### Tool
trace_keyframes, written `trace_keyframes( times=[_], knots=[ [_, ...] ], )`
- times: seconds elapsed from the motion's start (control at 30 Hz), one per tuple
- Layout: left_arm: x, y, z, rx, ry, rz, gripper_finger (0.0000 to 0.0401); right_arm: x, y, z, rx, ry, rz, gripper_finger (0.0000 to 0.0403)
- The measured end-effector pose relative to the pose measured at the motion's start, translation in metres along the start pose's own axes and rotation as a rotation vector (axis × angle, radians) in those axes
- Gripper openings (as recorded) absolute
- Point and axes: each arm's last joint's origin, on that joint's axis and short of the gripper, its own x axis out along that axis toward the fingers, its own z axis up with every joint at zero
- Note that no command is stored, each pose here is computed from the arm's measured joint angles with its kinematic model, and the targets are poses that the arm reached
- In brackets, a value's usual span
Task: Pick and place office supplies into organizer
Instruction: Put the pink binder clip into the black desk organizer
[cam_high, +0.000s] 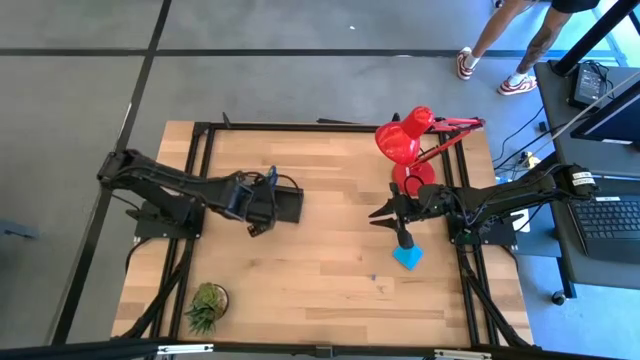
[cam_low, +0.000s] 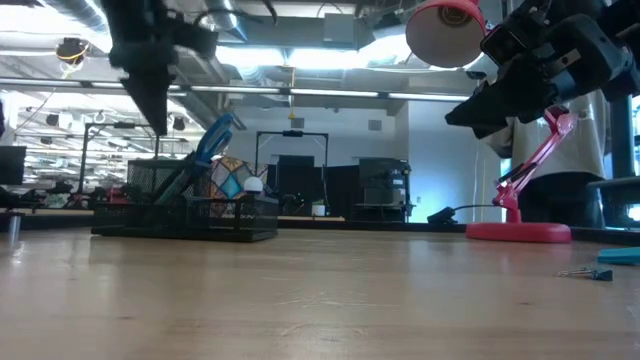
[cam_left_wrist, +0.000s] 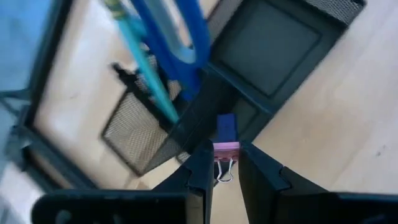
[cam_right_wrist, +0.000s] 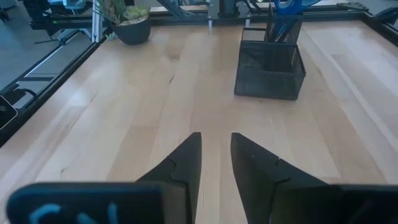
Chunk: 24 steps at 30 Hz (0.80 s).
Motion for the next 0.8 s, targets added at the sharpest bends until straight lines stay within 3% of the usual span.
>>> trace_keyframes(
  times=[0.17, 0.37, 0.53, 0.8],
  knots=[
    [0.023, 0.004, -0.005, 0.000, -0.033, -0.083, 0.0054, 0.000, 0.000, 0.000, 0.000, 0.000, 0.000, 0.0091],
    [0.048, 0.012, -0.014, 0.012, 0.025, -0.041, 0.0054, 0.000, 0.000, 0.000, 0.000, 0.001, 0.000, 0.0091],
    [0.066, 0.013, -0.019, -0.012, 0.032, -0.071, 0.0054, 0.000, 0.000, 0.000, 0.000, 0.001, 0.000, 0.0091],
    [0.074, 0.013, -0.022, -0.025, 0.028, -0.087, 0.0069, 0.000, 0.000, 0.000, 0.000, 0.002, 0.000, 0.0091]
  ],
)
